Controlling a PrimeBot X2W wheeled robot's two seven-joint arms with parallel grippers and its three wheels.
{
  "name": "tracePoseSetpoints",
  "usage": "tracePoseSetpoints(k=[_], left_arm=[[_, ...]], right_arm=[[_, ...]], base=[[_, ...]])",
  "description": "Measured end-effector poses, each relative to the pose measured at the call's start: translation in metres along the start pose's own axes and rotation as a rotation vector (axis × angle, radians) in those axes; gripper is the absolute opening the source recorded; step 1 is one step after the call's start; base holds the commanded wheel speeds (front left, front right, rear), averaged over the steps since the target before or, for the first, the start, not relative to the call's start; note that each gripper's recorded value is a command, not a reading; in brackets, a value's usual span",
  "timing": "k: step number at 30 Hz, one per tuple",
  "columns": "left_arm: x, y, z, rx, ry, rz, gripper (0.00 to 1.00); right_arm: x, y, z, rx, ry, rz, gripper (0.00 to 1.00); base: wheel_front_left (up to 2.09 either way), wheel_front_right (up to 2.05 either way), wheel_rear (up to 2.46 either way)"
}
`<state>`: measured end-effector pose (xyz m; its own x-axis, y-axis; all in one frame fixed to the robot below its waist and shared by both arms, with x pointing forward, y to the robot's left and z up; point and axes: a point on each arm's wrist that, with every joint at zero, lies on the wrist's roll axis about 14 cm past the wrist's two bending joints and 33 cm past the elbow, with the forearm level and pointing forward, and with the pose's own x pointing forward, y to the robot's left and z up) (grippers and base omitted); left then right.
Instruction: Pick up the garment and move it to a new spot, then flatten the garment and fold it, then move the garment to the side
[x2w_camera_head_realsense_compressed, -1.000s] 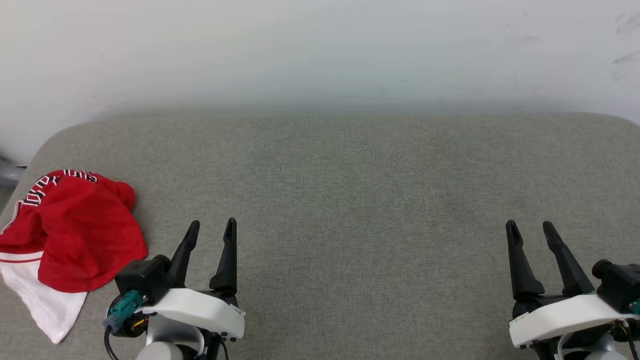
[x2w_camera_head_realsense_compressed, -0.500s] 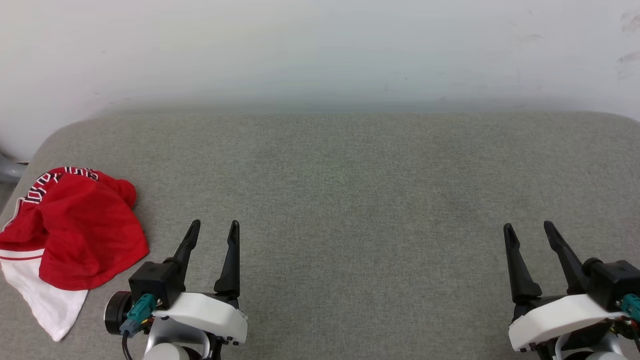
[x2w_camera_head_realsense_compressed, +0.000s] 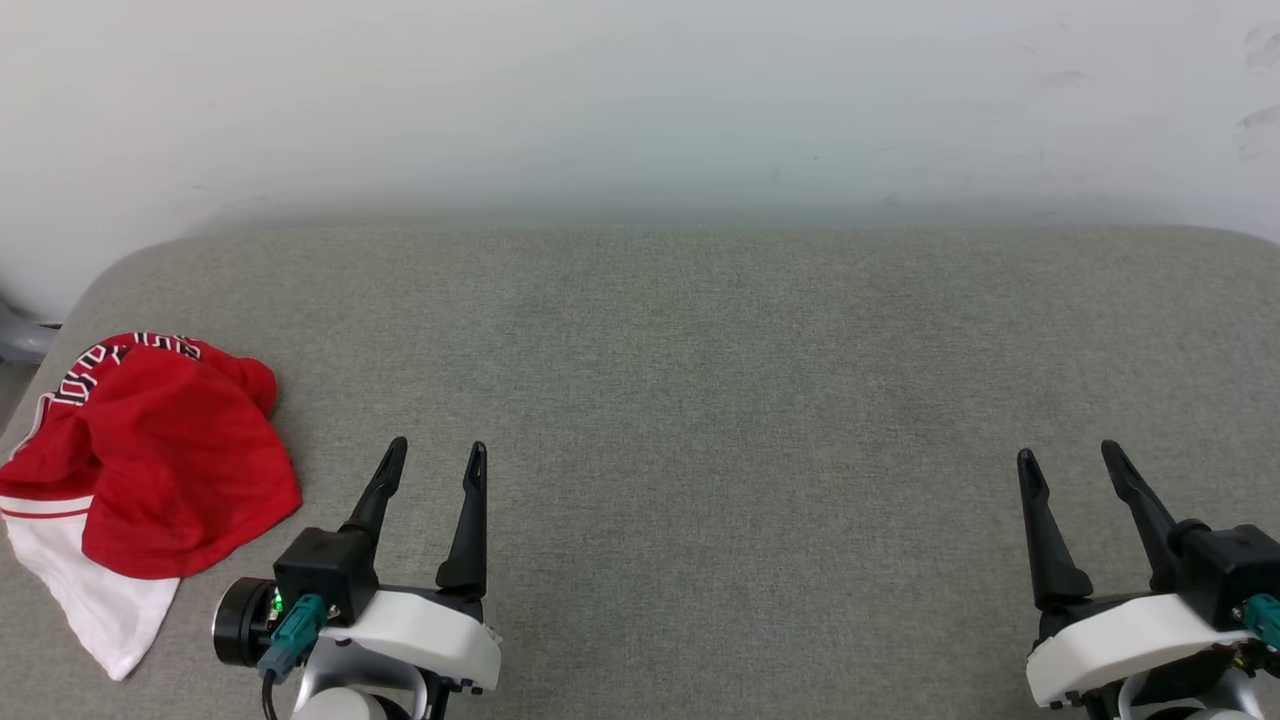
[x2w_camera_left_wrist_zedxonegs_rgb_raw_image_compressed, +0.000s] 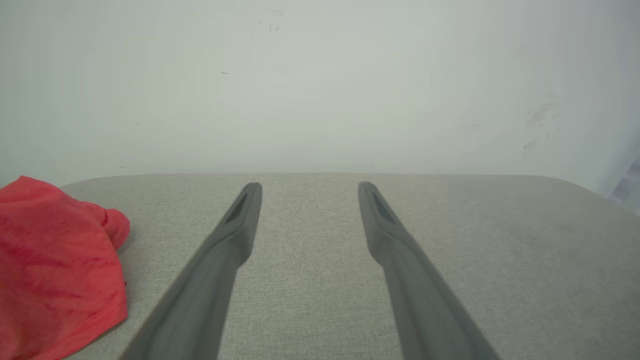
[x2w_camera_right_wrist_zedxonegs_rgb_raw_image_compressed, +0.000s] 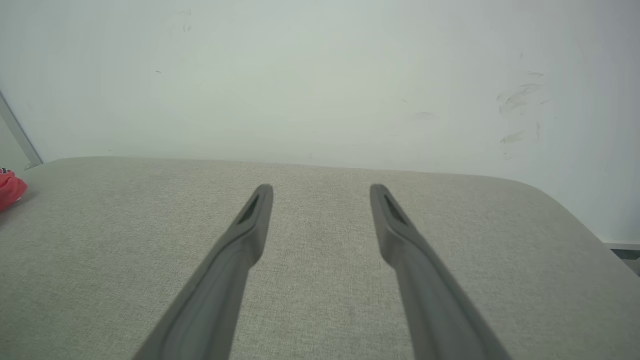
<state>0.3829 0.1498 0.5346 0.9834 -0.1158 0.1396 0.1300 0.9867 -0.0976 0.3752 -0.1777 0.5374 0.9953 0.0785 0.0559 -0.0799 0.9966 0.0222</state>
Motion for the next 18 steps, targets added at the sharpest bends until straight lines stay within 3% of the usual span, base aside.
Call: tracePoseSetpoints(k=[18], left_arm=[[-0.0069, 0.0091, 0.0025, 0.051, -0.025, 0.014, 1.00]], right_arm=[[0.0025, 0.0043, 0.0032, -0.049, -0.022, 0.016, 1.00]], base=[[0.00, 0.00, 0.00]])
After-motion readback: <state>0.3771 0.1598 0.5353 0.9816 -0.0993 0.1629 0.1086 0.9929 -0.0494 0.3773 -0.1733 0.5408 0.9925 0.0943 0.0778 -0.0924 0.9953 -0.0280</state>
